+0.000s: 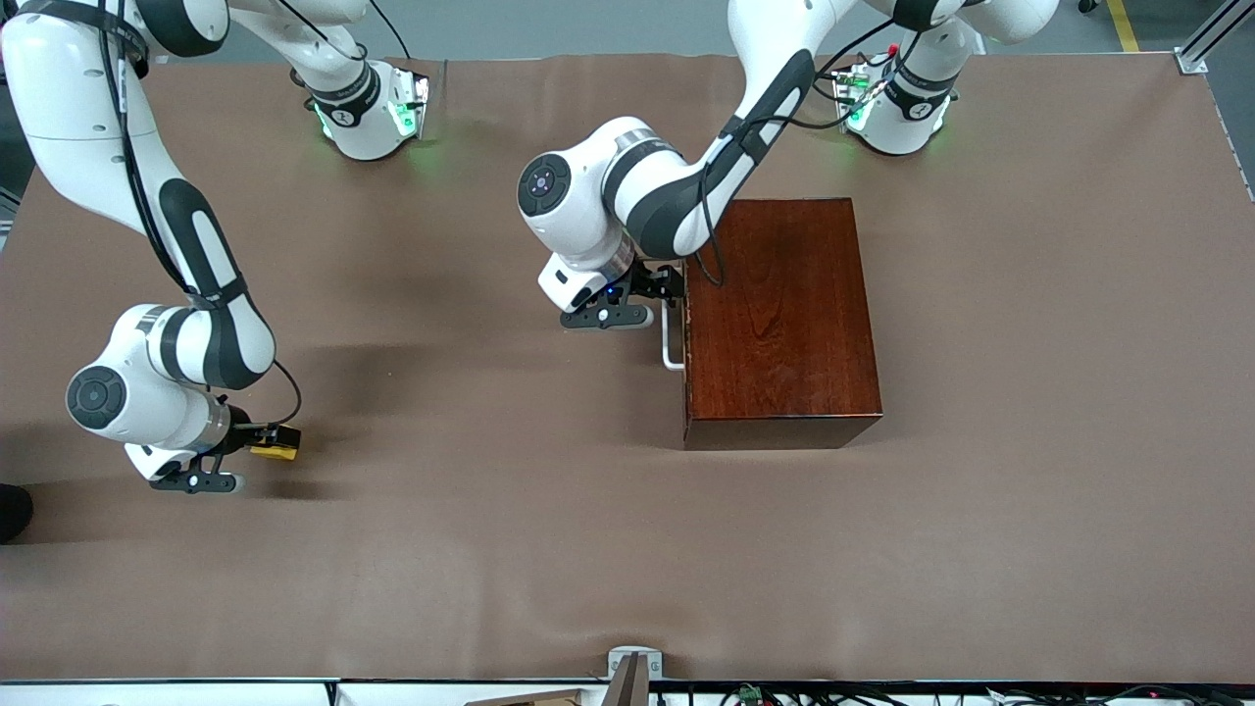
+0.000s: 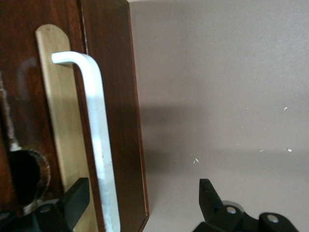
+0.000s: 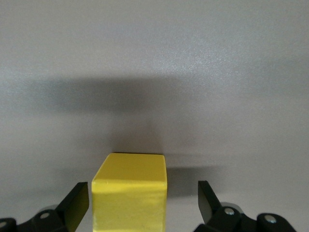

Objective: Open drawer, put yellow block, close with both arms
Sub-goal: 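Open the drawer with the left gripper while the right gripper lifts the block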

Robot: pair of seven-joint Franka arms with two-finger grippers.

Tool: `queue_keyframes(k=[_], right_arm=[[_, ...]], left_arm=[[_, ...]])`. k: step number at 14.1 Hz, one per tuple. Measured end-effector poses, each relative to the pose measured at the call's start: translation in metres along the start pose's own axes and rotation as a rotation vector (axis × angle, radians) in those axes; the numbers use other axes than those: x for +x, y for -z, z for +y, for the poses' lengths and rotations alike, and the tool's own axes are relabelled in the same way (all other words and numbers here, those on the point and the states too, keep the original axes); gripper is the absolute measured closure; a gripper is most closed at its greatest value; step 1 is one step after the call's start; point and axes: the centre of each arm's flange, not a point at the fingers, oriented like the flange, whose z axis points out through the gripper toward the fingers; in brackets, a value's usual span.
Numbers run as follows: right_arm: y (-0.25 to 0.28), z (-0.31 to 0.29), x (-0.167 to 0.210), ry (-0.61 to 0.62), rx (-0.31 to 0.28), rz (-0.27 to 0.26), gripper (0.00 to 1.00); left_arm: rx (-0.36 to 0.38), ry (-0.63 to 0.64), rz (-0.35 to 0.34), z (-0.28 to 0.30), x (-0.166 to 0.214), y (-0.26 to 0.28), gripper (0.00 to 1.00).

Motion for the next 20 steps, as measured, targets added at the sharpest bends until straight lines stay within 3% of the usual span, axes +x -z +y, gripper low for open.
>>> queue_keyframes(k=[1,5,9,12,20], right_arm=[[-0.001,0.000,-0.001,0.000,0.000,-0.003,0.00],[-0.004,0.000,-0.003,0.000,0.000,-0.008,0.43],[0.001,0.002,0.001,-0.002,-0.002,0.013,0.44],[0.014,0.002,0.008,0.033,-0.005,0.039,0.44],[0.052,0.020,0.013,0.441,-0.035,0.090,0.44]], left_arm=[[-0.004,0.000,0.004,0.001,0.001,-0.001,0.00],[-0.017,0.001,0.015,0.003,0.003,-0.003,0.00],[-0.040,0.021,0.036,0.005,0.007,-0.002,0.00],[-0.105,0.069,0.084,0.012,0.011,0.004,0.00],[-0.257,0.103,0.156,0.044,0.003,0.010,0.00]])
